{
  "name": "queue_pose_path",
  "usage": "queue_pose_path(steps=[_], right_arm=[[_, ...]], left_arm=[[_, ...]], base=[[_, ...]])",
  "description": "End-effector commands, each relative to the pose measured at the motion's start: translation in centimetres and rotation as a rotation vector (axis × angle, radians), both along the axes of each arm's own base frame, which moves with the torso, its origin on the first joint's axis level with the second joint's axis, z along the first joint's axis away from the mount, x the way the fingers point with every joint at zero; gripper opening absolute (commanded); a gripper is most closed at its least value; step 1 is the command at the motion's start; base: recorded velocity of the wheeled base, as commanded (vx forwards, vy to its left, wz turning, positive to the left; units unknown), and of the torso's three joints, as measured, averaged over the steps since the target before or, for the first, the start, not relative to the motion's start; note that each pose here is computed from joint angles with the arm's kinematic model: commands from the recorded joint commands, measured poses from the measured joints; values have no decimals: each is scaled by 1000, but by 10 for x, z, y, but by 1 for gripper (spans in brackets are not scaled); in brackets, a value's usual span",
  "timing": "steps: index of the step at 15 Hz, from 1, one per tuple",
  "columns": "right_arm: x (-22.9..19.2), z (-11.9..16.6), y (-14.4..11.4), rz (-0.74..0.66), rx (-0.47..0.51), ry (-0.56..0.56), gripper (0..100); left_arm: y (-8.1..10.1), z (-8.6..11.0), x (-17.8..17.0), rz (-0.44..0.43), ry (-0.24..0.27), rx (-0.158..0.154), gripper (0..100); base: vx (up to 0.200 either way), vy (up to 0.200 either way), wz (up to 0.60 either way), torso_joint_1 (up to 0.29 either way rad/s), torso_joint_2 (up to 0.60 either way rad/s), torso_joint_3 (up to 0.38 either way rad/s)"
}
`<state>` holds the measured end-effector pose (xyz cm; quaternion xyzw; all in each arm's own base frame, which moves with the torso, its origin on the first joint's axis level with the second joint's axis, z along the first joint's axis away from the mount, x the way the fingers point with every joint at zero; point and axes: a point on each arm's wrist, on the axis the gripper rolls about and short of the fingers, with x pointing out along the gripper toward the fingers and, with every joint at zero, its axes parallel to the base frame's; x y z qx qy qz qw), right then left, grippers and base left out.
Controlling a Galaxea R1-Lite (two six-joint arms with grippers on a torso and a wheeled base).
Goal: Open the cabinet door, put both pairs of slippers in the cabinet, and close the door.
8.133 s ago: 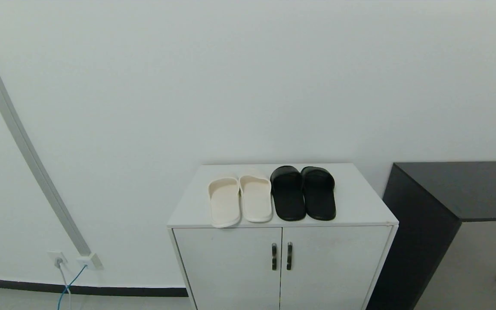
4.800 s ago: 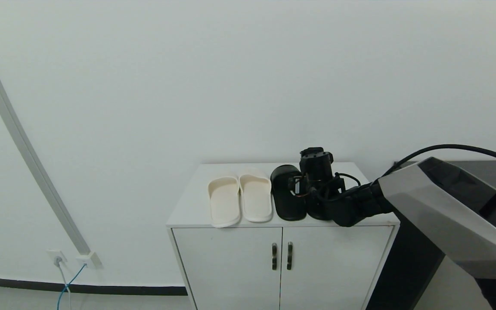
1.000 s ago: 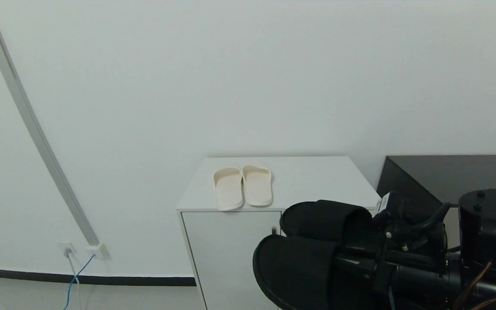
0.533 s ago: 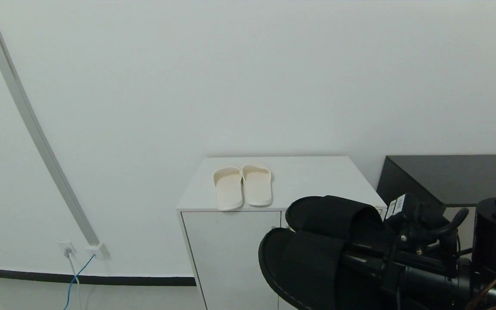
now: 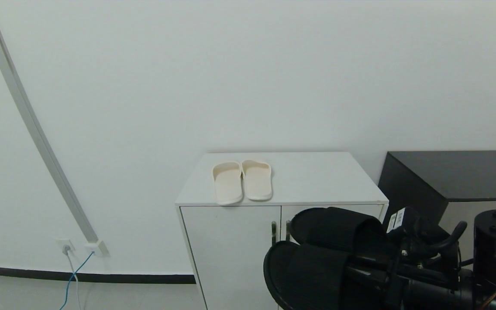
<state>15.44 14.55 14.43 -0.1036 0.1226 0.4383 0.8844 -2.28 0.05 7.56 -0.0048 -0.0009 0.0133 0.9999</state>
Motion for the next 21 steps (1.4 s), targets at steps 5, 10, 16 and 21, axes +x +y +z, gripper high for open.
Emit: queue_pose_path(steps=[5,10,16,21], right_arm=[[1,-9,2,1,-26,31,0],[0,-10,1,3,-32,33,0],[0,-14,3,10,-44,45,0],[0,-15,2,9,-48,45,0]], left_arm=[[0,0,0,1,0,-1,100],[0,0,0,-1,0,-1,100],[0,0,0,1,0,-1,100],[0,0,0,-1,-1,-3,100]], base=[[0,0,0,-204,499,285],[0,0,0,-215,542,325],[0,0,0,-185,512,320],[0,0,0,-144,478,329]])
